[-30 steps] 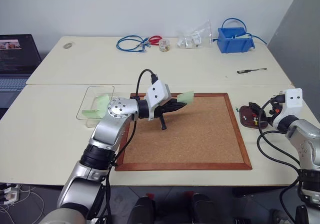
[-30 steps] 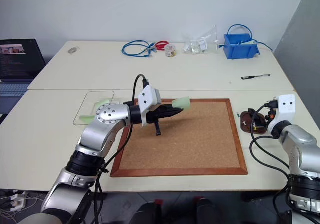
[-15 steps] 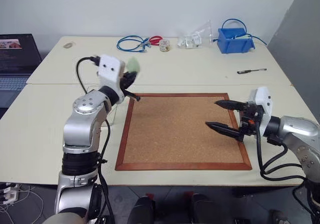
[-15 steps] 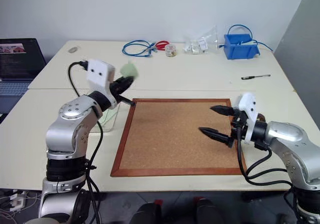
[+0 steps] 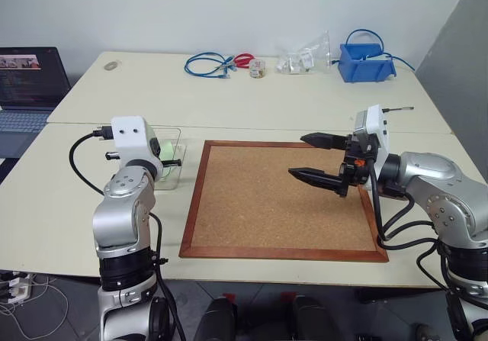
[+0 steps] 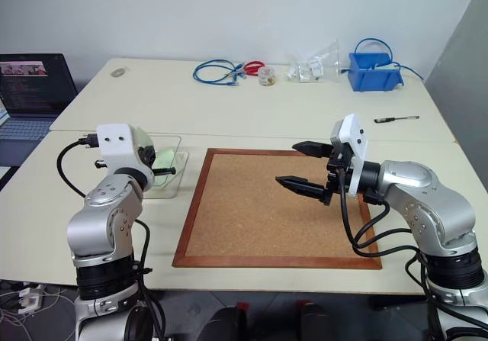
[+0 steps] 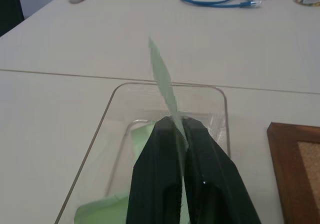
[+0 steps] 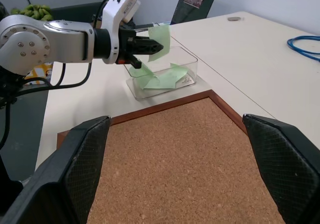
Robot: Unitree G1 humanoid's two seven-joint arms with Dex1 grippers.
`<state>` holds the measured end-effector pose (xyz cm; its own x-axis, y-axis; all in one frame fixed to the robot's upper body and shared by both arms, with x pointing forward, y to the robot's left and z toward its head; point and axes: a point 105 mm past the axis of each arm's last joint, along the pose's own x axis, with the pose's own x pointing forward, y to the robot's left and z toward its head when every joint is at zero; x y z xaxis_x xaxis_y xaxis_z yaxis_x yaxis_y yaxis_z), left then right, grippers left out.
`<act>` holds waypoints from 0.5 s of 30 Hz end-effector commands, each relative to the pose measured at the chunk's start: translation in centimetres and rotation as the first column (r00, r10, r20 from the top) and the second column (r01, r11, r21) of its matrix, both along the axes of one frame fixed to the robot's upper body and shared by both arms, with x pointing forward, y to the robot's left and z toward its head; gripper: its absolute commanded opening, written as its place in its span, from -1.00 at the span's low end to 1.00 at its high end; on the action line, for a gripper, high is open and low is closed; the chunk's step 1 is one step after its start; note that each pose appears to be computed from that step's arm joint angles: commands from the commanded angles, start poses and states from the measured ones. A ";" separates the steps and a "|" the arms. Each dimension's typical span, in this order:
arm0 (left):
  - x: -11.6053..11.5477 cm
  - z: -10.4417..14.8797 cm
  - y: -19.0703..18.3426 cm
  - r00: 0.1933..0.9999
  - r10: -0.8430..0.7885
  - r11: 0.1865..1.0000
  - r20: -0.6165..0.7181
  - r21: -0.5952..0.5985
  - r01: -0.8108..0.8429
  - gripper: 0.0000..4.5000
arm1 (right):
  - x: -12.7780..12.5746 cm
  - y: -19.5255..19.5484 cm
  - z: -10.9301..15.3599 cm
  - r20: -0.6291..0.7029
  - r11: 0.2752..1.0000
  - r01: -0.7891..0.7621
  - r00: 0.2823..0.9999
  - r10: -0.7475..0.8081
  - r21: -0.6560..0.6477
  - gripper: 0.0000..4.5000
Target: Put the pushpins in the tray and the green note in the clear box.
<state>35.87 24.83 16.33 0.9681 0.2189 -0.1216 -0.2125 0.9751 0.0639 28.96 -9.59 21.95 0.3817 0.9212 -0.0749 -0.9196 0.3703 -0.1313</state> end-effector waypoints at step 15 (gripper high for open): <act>-0.2 3.2 -0.3 0.993 -0.059 0.997 0.104 0.048 0.054 0.74 | 0.2 -0.7 0.2 0.030 0.996 0.086 0.996 -0.086 0.017 1.00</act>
